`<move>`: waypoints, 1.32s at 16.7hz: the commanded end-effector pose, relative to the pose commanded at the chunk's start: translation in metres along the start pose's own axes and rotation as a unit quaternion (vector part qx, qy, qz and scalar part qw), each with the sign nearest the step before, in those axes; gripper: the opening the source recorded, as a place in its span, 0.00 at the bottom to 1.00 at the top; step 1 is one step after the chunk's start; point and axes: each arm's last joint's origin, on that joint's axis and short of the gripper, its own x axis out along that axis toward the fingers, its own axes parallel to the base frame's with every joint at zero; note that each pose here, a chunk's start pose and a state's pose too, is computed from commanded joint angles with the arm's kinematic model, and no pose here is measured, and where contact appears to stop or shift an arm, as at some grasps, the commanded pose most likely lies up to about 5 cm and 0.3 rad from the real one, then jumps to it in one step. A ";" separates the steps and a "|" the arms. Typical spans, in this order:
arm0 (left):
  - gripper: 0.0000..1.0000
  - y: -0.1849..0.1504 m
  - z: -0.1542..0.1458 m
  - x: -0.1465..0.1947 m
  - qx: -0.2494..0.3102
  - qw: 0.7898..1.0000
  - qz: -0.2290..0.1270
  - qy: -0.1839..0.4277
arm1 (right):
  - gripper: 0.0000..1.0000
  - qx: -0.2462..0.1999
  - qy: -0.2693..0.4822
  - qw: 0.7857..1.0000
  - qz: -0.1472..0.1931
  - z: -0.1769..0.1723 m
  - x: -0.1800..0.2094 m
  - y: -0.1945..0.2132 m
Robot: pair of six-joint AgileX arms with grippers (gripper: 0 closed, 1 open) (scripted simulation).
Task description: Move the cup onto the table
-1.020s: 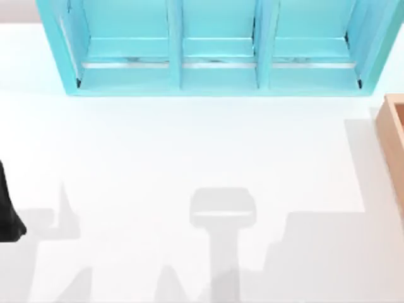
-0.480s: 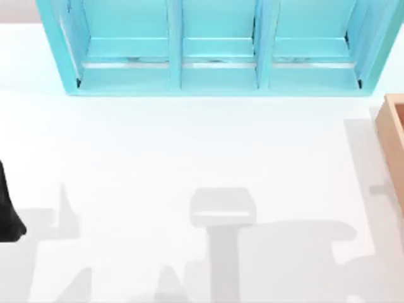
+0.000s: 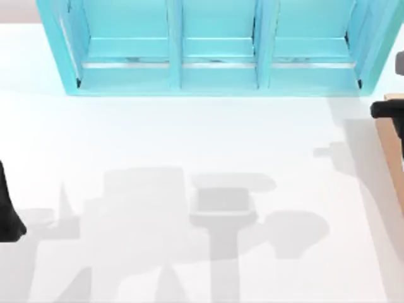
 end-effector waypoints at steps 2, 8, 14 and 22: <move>1.00 0.000 0.000 0.000 0.000 1.000 0.000 0.000 | 0.00 0.000 -0.006 1.000 -0.003 0.021 -0.009 0.045; 1.00 0.000 0.000 0.000 0.000 1.000 0.000 0.000 | 0.00 -0.003 -0.030 1.000 0.003 0.028 -0.010 0.202; 1.00 0.000 0.000 0.000 0.000 1.000 0.000 0.000 | 0.00 -0.004 -0.034 0.999 0.006 -0.011 0.011 0.291; 1.00 0.000 0.000 0.000 0.000 1.000 0.000 0.000 | 0.00 -0.003 -0.035 0.999 0.008 -0.010 0.018 0.294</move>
